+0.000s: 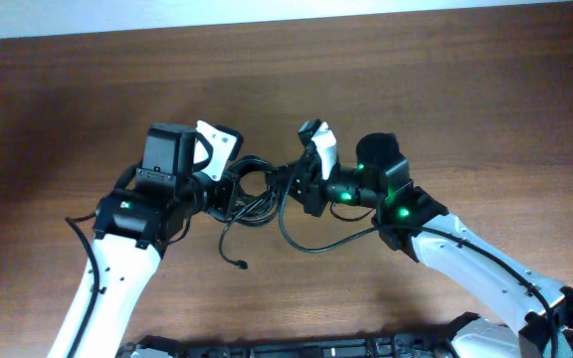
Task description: Untangle cables
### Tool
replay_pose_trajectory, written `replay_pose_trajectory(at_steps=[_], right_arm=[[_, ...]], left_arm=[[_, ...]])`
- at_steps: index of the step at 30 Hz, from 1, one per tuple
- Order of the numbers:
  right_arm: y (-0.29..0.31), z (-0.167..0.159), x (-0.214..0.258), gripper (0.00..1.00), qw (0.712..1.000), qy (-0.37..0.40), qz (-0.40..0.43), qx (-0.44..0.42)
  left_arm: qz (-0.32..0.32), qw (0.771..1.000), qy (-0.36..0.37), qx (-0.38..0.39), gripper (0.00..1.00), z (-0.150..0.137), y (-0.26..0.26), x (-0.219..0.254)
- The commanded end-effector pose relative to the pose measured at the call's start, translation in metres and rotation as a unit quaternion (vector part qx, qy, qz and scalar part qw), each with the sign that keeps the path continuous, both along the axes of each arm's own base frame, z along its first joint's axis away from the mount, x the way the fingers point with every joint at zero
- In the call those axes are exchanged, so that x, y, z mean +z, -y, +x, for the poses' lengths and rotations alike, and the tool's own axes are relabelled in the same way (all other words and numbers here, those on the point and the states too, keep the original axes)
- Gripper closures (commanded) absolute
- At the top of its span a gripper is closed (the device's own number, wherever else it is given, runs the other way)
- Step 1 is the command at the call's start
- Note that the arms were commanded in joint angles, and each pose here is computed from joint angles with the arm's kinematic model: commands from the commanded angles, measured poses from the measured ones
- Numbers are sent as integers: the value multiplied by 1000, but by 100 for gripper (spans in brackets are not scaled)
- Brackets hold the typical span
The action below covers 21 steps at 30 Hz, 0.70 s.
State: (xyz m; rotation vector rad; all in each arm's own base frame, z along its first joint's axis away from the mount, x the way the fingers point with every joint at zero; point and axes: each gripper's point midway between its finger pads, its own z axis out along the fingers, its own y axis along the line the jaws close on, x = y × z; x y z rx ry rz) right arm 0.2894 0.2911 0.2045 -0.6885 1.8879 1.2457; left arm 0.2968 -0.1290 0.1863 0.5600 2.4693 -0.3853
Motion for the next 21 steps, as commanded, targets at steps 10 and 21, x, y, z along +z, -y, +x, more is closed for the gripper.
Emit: replay_pose_trajectory(at_steps=[10,21], right_arm=[[73,14,24,66,994,-75,74,24],[-16,17,38,54,983,-110,119,-81]], left_arm=[[-5,946,55,319,100,41,-69,22],[-30,995,47,84,100,27,-10,23]])
